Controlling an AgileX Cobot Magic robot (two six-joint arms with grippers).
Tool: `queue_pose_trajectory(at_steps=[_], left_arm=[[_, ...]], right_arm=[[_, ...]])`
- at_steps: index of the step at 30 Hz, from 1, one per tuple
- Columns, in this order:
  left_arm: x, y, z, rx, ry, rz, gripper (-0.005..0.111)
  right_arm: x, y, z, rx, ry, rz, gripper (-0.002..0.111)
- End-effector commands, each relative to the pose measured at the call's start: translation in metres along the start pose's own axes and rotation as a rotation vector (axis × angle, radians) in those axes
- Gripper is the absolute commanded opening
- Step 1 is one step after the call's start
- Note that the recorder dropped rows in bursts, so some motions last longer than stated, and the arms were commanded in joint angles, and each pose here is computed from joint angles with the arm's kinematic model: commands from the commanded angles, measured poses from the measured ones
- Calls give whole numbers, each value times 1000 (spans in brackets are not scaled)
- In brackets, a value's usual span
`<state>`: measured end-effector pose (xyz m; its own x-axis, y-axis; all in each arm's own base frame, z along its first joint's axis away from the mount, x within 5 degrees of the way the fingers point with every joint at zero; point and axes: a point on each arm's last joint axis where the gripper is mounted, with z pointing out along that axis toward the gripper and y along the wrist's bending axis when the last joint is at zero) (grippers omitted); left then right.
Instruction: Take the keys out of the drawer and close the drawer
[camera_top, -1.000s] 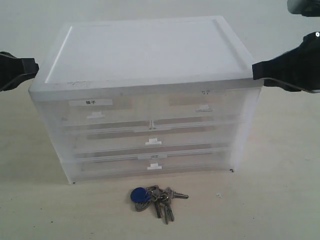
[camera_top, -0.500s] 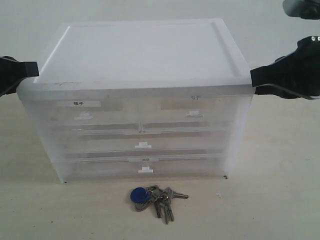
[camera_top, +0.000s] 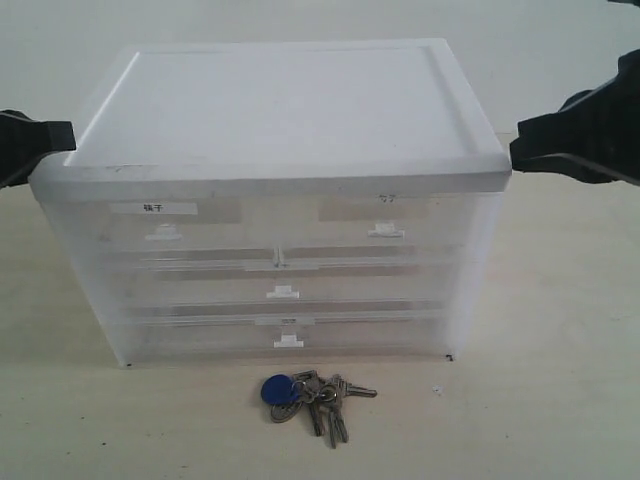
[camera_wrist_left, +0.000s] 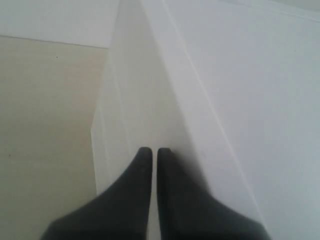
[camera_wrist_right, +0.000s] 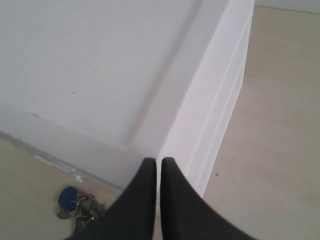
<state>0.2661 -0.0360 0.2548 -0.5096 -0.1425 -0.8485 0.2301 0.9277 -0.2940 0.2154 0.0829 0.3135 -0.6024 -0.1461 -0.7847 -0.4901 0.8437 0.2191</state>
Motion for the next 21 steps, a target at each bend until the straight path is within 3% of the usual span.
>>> queue_pose_trajectory(at_steps=[1, 9, 14, 21], left_arm=[[-15, -8, -20, -15, -84, 25, 5], [-27, -15, -73, -127, -256, 62, 5], [-26, -33, -110, -57, -373, 101, 5], [-12, -52, -167, 5, -562, 162, 5]], right_arm=[[-3, 11, -18, -22, -58, -31, 0], [-5, 28, -70, 12, -227, -134, 0], [0, 42, -108, 22, -351, -192, 0], [38, 47, -141, 101, -571, -208, 0]])
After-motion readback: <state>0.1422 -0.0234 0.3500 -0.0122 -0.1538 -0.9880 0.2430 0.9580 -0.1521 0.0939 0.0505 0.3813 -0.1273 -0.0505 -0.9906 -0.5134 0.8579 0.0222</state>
